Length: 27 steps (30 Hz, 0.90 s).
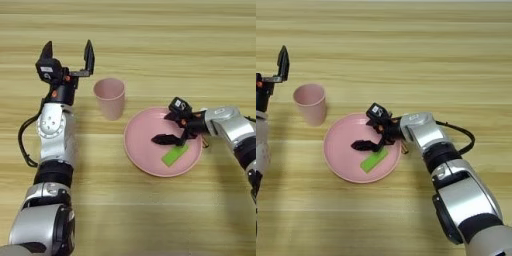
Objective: Move the objects on the table
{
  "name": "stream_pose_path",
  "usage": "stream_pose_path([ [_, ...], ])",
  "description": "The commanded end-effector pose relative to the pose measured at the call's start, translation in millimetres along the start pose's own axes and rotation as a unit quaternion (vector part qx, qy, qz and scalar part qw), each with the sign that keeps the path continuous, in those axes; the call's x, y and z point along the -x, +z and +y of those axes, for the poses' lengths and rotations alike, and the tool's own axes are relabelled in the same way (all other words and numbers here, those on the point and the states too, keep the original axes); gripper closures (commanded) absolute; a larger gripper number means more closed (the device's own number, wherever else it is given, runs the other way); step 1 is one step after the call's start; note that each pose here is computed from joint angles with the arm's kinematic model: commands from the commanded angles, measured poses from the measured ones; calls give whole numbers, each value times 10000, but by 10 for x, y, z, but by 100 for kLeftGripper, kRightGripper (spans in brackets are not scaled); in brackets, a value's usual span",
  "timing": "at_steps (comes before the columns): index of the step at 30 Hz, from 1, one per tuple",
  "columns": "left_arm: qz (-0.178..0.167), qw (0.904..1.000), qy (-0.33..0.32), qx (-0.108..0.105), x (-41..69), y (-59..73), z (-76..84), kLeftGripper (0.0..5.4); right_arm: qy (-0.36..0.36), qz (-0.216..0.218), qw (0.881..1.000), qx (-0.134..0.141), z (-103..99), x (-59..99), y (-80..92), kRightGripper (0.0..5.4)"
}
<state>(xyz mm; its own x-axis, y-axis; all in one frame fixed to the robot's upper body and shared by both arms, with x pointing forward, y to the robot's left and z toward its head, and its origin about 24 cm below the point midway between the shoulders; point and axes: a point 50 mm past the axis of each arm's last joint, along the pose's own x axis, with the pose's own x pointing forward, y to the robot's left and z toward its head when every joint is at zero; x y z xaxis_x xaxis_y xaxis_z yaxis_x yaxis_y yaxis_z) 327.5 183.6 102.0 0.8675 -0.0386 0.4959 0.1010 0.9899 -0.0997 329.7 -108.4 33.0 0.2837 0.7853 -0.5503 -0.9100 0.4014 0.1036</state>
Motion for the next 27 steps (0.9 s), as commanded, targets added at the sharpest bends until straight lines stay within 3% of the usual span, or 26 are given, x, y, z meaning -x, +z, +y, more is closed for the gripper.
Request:
stream_pose_path([
  [1, -50, 10000, -35, -26, -38, 13, -31, 2, 166, 204, 9993, 247, 71, 30, -58, 0],
  [7, -50, 10000, -45, -46, -44, 9, -39, 2, 533, 712, 9901, 1089, 297, 66, -223, 0],
  [18, -44, 10000, -79, -39, -50, 8, -56, 2, 974, 1020, 9801, 1397, 556, 95, -371, 0],
  [27, -40, 9999, -107, -50, -43, 8, -62, 2, 1487, 1104, 9713, 1492, 703, 177, -420, 0],
])
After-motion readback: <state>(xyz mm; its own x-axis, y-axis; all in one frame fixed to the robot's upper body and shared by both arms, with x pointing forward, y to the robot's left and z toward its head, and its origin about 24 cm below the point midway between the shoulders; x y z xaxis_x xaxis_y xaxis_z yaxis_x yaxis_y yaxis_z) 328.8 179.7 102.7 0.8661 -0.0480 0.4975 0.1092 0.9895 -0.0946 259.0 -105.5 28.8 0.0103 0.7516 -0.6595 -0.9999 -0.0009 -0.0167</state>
